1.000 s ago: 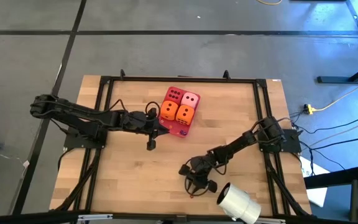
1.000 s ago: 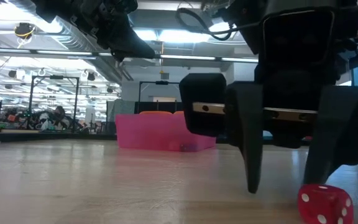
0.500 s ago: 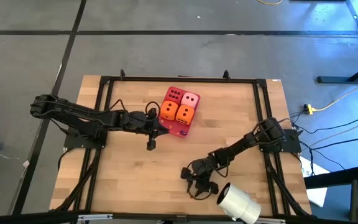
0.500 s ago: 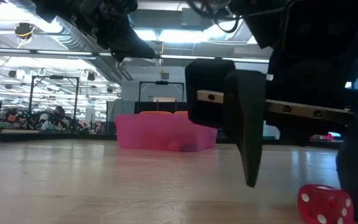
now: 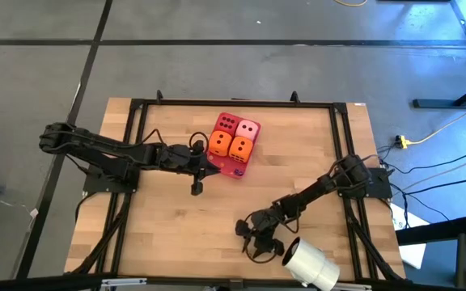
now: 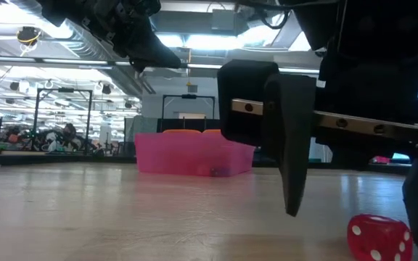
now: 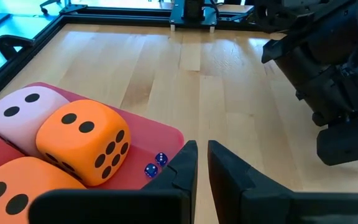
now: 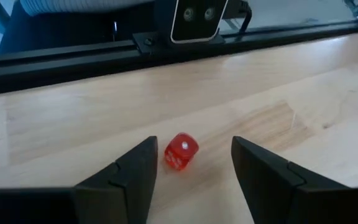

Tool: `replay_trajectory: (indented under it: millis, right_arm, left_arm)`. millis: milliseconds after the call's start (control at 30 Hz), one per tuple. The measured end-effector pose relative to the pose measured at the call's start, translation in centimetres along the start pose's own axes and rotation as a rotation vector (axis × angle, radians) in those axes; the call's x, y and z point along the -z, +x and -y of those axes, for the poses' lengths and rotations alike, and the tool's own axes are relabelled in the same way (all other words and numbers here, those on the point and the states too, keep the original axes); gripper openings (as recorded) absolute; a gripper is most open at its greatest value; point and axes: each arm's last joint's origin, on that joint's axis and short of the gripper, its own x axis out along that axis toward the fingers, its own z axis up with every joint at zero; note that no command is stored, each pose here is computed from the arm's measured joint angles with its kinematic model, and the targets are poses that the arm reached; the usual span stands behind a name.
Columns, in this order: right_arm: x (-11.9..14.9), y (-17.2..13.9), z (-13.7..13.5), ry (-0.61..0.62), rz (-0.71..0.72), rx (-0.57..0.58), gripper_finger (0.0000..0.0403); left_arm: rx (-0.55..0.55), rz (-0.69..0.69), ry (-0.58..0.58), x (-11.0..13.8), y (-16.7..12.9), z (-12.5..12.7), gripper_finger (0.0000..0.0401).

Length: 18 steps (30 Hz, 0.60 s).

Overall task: Pick & Place Dice
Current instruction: Put the small red dice into the red bin

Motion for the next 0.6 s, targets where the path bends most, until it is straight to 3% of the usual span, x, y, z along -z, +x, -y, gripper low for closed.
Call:
replay_trajectory:
  millis: [267, 600]
  right_arm:
    - [0.4, 1.8, 0.6, 0.042, 0.06, -0.05, 0.0208]
    - [0.6, 1.8, 0.8, 0.142, 0.04, -0.05, 0.0198]
  left_arm:
    - [0.001, 0.0, 0.0, 0.0, 0.0, 0.0, 0.0031]
    - [-0.002, -0.031, 0.005, 0.3, 0.0, 0.0, 0.0031]
